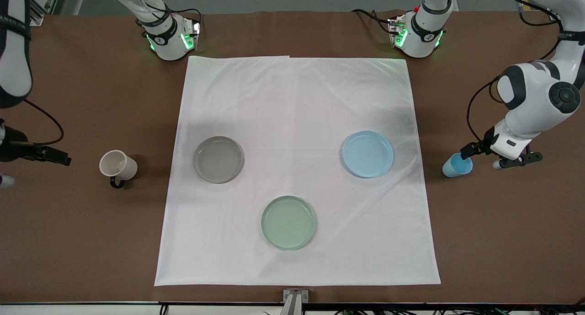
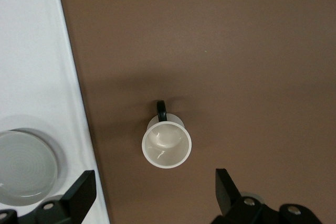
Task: Place blue cup in blue plate and white mug in gray plate
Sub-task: 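Reach the left gripper to the blue cup while the right gripper reaches the mug, then grasp the blue cup with the left gripper while the right gripper grasps the mug, then lower the blue cup onto the blue plate and open the left gripper, then carry the mug over the gray plate with the right gripper while the left withdraws, then lower the white mug onto the gray plate and open the right gripper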
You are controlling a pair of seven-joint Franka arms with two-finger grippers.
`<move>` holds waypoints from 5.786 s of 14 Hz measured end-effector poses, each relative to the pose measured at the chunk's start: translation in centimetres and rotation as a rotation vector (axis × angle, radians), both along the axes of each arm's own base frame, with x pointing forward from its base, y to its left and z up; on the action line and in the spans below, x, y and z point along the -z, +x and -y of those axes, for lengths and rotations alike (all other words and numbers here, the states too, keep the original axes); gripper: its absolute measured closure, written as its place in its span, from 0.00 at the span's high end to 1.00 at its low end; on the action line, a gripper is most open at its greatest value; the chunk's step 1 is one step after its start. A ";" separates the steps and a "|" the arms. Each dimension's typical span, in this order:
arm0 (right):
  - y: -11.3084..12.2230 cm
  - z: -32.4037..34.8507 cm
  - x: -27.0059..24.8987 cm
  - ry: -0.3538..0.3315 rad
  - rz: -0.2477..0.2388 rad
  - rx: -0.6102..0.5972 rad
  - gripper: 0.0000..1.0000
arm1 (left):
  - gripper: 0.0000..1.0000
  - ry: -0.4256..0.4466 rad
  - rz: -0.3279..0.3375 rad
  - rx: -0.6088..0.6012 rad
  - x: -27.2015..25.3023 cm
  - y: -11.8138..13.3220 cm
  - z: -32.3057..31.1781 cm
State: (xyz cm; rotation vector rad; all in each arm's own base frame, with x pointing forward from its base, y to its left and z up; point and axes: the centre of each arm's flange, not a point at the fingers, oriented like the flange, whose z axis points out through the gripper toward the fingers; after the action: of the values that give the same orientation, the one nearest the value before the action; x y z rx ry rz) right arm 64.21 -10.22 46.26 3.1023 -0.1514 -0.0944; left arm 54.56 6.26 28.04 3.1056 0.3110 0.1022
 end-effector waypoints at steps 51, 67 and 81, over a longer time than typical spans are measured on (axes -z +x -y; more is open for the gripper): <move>-0.9 -17.2 10.7 0.031 -0.072 -0.450 0.19 | 1.00 0.143 -0.063 0.051 -31.2 6.3 15.6; -8.7 -43.1 17.8 0.078 -0.084 -1.519 0.19 | 1.00 0.081 -0.095 0.159 -36.6 -1.1 7.4; -8.4 -42.5 21.5 0.101 -0.124 -1.689 0.19 | 1.00 0.074 -0.107 0.256 -35.4 -2.2 13.7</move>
State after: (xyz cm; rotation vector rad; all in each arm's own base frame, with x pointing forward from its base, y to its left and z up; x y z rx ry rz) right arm 55.79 32.31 24.74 2.1964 2.2587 -0.2030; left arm 52.34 -7.48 63.46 3.1967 -0.0932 -0.0587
